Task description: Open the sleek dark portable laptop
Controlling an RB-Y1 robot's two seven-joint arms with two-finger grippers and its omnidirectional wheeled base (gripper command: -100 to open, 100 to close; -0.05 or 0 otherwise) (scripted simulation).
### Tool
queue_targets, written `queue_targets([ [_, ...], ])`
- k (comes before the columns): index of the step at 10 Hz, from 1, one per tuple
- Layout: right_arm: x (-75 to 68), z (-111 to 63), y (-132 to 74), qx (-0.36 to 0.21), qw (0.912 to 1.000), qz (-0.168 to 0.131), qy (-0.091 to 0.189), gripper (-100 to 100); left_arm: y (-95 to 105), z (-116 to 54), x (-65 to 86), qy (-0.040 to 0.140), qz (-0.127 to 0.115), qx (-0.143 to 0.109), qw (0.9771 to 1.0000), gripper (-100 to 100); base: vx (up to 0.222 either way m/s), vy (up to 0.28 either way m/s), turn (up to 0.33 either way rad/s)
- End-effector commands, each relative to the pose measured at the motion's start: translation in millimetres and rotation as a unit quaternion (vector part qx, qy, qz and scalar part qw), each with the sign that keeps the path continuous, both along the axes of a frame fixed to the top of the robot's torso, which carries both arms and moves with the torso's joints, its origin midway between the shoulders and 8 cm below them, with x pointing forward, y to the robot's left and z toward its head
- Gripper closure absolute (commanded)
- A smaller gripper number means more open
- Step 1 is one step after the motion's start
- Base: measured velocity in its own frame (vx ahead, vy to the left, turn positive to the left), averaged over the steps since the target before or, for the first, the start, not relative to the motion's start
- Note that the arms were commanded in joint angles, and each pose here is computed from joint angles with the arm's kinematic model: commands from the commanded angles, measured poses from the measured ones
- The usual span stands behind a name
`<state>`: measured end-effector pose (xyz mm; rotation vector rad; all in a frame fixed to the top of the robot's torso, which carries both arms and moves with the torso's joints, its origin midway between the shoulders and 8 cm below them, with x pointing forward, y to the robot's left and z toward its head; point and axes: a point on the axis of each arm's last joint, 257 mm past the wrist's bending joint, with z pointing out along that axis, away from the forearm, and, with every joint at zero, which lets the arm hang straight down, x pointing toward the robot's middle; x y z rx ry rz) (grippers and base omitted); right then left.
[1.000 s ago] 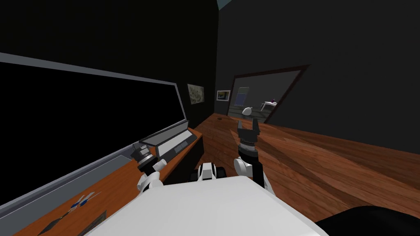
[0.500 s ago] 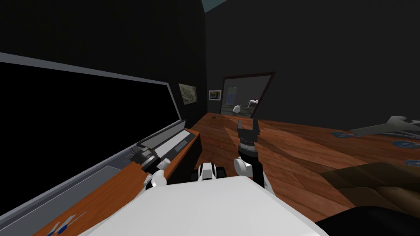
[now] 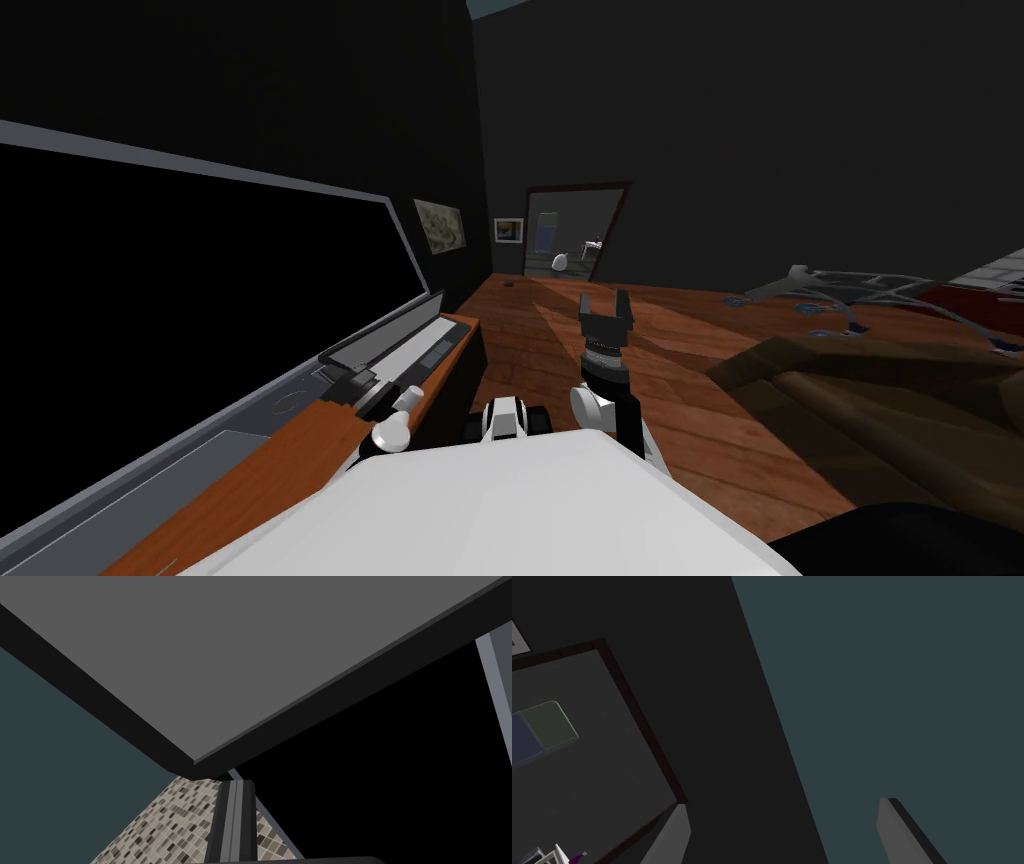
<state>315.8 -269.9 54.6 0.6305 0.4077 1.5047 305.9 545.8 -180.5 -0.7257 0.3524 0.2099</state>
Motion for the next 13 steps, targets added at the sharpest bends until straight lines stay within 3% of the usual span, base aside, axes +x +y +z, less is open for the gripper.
queue_targets([
  [1,0.0,0.0,0,0.0,1.0,0.0,0.0,0,-10.0,-6.7,-9.2,0.0,0.047,-0.005,0.9989,100,-0.191,0.108,-0.343],
  [2,0.0,0.0,0,0.0,1.0,0.0,0.0,0,-15.5,-4.1,-13.4,0.003,0.061,0.008,0.9981,100,-0.172,0.083,-0.263],
  [3,0.0,-0.1,0,0.0,1.0,0.0,0.0,0,-22.7,-12.1,-18.4,0.002,0.084,-0.005,0.9964,100,-0.152,0.093,-0.405],
  [4,0.0,0.0,0,0.0,1.0,0.0,0.0,0,-25.4,-8.9,-21.3,0.006,0.096,0.005,0.9953,100,-0.135,0.053,-0.312],
  [5,0.0,-0.1,0,0.0,1.0,0.0,0.0,0,-23.7,-9.6,-18.4,0.004,0.086,0.001,0.9963,100,-0.057,0.011,-0.04],
  [6,-0.1,-0.1,0,0.0,1.0,0.0,0.0,0,-10.1,4.0,-7.5,-0.001,0.082,0.006,0.9966,-100,-0.022,-0.001,0.003],
  [10,-0.1,-0.1,0,0.0,1.0,0.0,0.0,0,16.4,32.3,19.0,-0.012,0.063,0.01,0.9979,-100,-0.02,-0.011,-0.01],
  [11,-0.1,-0.1,0,0.0,1.0,0.0,0.0,0,16.2,31.2,19.4,-0.011,0.063,0.009,0.9979,-100,-0.018,-0.01,-0.005],
  [13,-0.1,-0.1,0,0.0,1.0,0.0,0.0,0,25.8,54.4,34.2,-0.026,0.053,0.019,0.9981,-100,-0.029,-0.016,-0.01],
])
